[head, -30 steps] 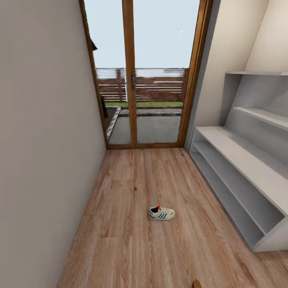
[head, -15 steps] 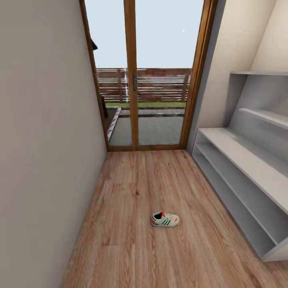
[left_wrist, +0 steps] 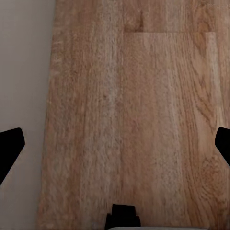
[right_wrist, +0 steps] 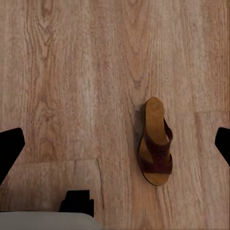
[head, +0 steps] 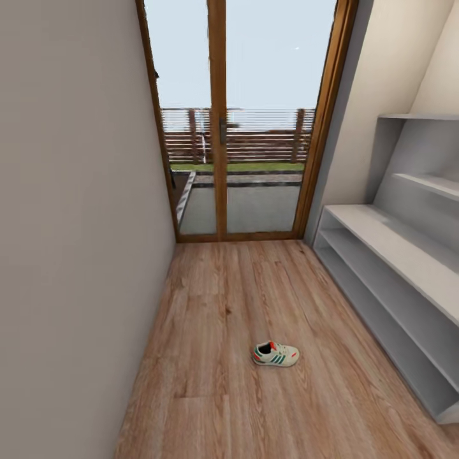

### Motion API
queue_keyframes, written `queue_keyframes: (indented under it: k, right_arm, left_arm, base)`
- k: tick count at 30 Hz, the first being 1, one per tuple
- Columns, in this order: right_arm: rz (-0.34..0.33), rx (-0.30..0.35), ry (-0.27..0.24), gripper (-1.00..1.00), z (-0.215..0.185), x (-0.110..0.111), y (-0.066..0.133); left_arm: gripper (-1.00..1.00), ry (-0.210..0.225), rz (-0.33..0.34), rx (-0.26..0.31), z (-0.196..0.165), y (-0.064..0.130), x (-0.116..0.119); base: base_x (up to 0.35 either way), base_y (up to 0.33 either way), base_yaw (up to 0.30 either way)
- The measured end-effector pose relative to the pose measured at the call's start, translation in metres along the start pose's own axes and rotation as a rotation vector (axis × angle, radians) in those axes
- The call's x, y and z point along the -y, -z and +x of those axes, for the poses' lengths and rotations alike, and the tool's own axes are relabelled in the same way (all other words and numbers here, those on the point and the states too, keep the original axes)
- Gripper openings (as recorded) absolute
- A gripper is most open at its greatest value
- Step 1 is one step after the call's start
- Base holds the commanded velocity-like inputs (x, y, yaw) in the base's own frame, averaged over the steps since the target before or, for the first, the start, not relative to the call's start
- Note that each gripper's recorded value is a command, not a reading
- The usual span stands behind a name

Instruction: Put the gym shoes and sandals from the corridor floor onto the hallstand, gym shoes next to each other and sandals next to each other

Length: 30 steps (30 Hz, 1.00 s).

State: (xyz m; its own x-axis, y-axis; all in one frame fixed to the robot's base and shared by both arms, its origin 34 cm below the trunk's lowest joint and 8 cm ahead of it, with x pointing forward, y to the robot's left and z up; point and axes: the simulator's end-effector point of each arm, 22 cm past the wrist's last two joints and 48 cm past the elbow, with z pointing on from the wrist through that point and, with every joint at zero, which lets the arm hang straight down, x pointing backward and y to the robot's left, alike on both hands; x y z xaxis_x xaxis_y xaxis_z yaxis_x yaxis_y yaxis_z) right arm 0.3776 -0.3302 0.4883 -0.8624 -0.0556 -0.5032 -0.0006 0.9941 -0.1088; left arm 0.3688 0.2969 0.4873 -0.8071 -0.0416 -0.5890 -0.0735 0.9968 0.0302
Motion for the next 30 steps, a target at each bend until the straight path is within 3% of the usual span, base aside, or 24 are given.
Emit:
queue_keyframes:
  k: [9,30]
  right_arm:
    - [0.0,0.0,0.0,1.0,-0.0003,0.0001,-0.0001]
    - [0.001,0.001,-0.001,1.0,-0.0006,0.0003,-0.0001]
  left_arm:
    - [1.0,0.0,0.0,0.0,0.0,-0.0001,0.0001]
    - [1.0,0.0,0.001,-0.001,0.0006,0.0001,0.0008]
  base:
    - [0.046,0.14,0.0]
    - [0.021,0.01,0.0]
